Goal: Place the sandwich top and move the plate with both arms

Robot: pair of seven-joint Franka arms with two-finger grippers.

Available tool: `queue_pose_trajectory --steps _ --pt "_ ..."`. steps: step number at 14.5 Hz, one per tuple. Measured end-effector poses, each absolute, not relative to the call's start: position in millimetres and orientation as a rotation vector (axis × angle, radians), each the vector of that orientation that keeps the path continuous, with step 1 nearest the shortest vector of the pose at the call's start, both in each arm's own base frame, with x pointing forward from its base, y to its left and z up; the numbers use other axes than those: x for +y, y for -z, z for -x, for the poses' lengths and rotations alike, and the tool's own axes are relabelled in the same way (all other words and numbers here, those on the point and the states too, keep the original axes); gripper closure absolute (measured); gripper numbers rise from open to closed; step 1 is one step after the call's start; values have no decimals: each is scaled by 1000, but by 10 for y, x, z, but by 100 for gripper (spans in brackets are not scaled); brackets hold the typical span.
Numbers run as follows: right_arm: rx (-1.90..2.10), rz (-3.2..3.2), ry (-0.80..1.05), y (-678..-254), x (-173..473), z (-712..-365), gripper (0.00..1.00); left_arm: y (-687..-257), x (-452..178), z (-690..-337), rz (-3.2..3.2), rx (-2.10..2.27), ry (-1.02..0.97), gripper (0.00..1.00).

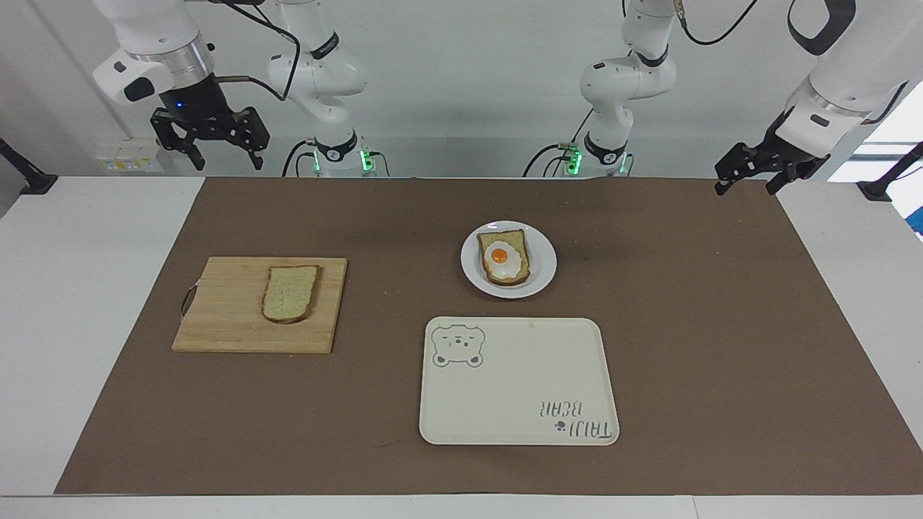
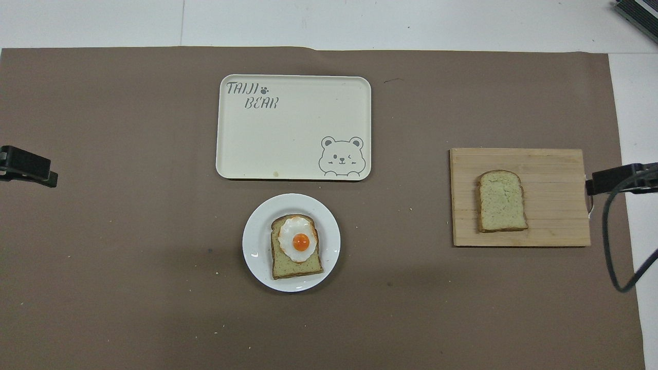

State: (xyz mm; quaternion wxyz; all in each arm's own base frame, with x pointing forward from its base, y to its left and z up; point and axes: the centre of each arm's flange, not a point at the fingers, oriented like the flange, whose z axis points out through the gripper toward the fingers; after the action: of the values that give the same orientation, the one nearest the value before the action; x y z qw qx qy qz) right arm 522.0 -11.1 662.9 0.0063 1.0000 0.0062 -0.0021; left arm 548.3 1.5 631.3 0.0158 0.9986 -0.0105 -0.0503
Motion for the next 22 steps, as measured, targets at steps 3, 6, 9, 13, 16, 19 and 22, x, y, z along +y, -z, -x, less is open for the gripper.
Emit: queue_pose_trajectory --steps 3,6,9,13,16,19,22 --pt "19 -3129 7 -6629 -113 -5220 0 -6313 15 -5483 -3106 -33 156 0" --pt "19 -3129 7 -6629 -113 -5220 0 -6313 14 -5483 -3106 -33 157 0" --pt "19 -3129 7 -6629 -114 -5220 0 -6313 14 -5483 -3106 -33 156 0" --pt "19 -3129 7 -6629 -114 -5220 0 -6313 14 -5483 -3106 -33 156 0" --pt "19 -3129 7 -6629 -114 -5220 0 -6313 14 -5483 -3106 -33 156 0" --pt "19 -3129 7 -6629 -114 -5220 0 -6313 14 -5483 -3106 -33 156 0" --pt "19 -3129 7 -6629 -114 -5220 0 -6313 14 -5483 -3106 -33 156 0"
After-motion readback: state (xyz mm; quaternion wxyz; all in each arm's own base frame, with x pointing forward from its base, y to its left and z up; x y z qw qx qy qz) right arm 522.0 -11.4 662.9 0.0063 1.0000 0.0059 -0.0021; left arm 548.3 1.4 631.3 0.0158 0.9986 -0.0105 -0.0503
